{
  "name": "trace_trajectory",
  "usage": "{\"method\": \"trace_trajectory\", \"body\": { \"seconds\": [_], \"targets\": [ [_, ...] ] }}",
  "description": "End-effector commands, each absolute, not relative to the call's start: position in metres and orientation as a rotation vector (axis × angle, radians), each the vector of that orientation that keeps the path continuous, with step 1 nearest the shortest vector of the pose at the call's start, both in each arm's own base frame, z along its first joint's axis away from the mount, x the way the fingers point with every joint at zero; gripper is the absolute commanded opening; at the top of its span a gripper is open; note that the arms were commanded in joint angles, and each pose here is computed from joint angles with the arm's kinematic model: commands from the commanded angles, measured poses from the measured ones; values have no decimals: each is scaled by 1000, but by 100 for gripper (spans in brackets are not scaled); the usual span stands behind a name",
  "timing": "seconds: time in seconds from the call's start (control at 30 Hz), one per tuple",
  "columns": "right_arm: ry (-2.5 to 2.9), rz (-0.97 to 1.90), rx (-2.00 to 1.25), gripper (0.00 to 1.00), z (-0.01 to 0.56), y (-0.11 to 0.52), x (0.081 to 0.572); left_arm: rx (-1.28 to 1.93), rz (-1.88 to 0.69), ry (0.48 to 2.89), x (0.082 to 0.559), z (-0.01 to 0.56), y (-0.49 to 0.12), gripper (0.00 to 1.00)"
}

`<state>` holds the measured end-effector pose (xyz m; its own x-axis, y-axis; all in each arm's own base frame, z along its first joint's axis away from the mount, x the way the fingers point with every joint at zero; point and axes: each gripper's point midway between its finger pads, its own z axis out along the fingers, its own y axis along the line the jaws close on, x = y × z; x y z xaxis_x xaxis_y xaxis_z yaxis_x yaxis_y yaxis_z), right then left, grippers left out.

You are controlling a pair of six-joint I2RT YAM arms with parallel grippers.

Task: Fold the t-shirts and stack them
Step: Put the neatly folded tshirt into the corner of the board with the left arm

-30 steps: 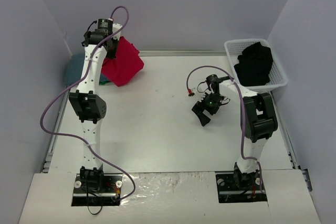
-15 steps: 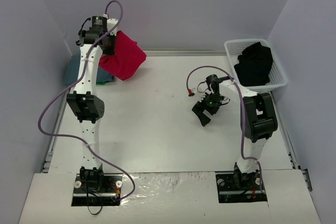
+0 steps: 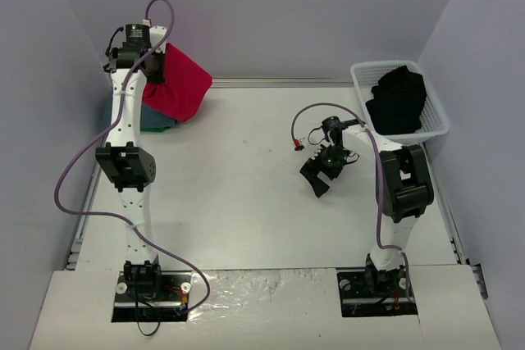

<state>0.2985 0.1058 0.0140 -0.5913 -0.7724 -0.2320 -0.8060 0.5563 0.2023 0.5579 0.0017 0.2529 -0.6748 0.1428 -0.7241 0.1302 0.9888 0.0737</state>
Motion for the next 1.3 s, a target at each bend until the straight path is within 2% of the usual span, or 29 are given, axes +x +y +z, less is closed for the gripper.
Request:
{"method": "trace_trajectory", "body": {
  "seconds": [0.0,0.33,0.83,1.27],
  "targets": [
    [2827,448,-1390,100,-15,89,269,179,65,2103,552,337,14,2],
    [2853,444,-1398,100,-22,86,266,191,120,2097,555,338,25,2],
    [2897,443,-1383,100,-30,80,262,136,207,2134,561,318,74,2],
    [2942,455,-1352,100,-38,73,259,177,265,2199,575,275,99,2]
  ]
}}
